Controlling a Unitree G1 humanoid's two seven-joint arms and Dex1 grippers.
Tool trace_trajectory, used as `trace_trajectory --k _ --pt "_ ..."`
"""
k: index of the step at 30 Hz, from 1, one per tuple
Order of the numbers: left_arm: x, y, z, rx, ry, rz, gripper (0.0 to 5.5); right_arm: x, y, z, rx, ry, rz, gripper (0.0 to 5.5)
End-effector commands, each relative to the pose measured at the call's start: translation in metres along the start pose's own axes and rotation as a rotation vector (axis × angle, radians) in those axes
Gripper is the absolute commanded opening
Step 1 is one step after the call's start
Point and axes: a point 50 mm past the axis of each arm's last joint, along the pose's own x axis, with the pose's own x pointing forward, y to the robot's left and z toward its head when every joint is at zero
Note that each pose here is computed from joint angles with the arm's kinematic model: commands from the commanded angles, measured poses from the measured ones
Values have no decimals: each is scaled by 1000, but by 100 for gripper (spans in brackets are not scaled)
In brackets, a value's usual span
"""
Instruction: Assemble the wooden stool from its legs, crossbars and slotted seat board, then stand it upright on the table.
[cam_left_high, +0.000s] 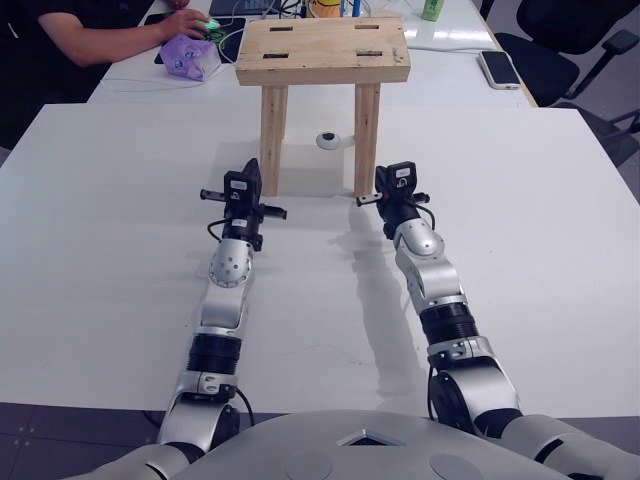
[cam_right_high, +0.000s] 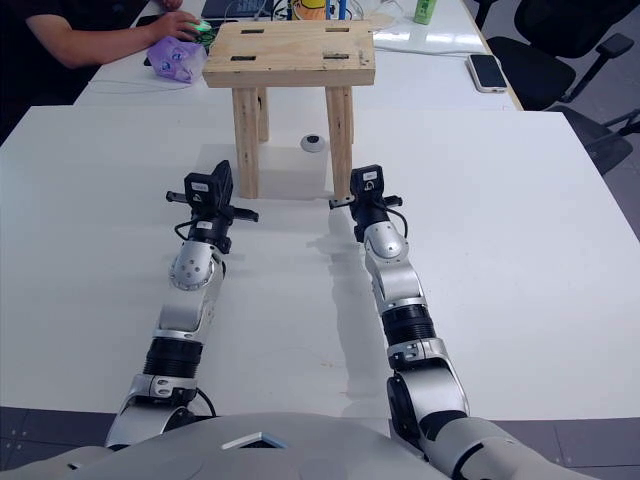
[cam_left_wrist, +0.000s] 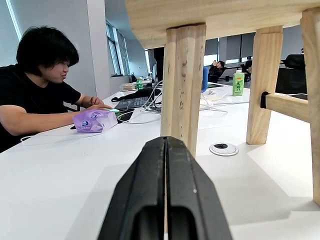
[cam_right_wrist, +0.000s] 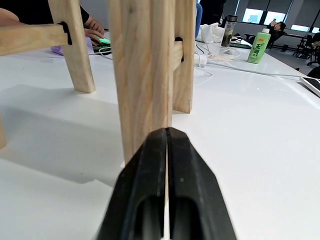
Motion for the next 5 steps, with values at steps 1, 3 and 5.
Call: trace_trajectory --k 1,3,5 --pt "6 3 2 12 -8 3 0 3 1 4 0 -15 -3 2" --pt "7 3 2 15 -8 3 0 3 1 4 -1 -15 -2 2" --pt "7 2 2 16 -7 2 0 4 0 4 0 -14 -3 2"
